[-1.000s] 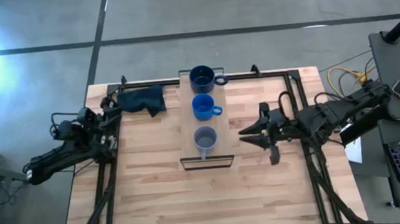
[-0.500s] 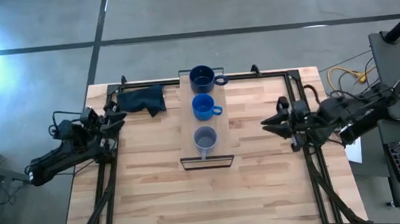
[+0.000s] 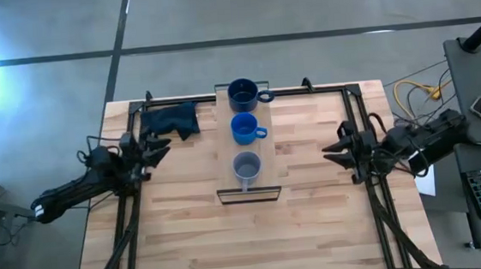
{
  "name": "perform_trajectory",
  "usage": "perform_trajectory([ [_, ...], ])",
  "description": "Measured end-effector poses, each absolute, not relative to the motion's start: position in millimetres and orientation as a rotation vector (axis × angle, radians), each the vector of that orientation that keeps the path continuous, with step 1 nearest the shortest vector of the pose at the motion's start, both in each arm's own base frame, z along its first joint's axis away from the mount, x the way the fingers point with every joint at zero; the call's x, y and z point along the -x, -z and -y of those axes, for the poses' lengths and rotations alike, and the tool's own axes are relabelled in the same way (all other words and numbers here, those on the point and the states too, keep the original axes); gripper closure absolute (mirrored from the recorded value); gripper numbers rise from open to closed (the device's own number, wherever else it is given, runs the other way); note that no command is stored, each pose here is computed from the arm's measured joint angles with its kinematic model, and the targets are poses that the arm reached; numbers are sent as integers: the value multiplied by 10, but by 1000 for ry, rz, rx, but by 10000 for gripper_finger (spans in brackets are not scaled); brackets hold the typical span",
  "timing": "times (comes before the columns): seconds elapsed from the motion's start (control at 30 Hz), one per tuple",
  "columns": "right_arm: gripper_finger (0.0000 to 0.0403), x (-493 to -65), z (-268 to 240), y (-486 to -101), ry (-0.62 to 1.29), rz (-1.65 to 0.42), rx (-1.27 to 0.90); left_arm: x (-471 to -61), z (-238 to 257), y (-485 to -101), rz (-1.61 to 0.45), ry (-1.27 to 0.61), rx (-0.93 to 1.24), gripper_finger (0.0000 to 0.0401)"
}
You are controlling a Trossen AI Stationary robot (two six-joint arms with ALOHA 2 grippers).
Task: Stack small to large cups/mugs on shelf
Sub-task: Return to Home Position
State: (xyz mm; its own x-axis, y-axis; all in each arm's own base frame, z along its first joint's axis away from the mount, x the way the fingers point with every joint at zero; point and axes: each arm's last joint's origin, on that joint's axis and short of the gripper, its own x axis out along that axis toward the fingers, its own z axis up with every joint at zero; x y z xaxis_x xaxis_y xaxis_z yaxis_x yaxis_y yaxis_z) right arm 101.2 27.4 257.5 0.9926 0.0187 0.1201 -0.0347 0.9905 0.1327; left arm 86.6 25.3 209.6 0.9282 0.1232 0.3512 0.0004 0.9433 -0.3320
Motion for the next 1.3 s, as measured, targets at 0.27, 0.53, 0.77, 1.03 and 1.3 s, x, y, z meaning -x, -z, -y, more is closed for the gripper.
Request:
perform_trajectory([
  [0.27,321,-973,-259,-2037,-29,124,-165,-924,-298,-1868,234,-172,300,271],
  [0.53,321,-952,-223,-1715,75,55,-124,-936,-343,-1655,43,-345,360,271],
  [0.77,321,-960,-210,-1683,123,20,-109,-941,-350,-1644,12,-362,209,271],
  [1.03,321,-979,-218,-1659,123,-1,-216,-948,-351,-1652,16,-357,176,271],
  [1.3,321,-980,-219,-1657,122,-1,-247,-949,-351,-1652,17,-356,176,271],
])
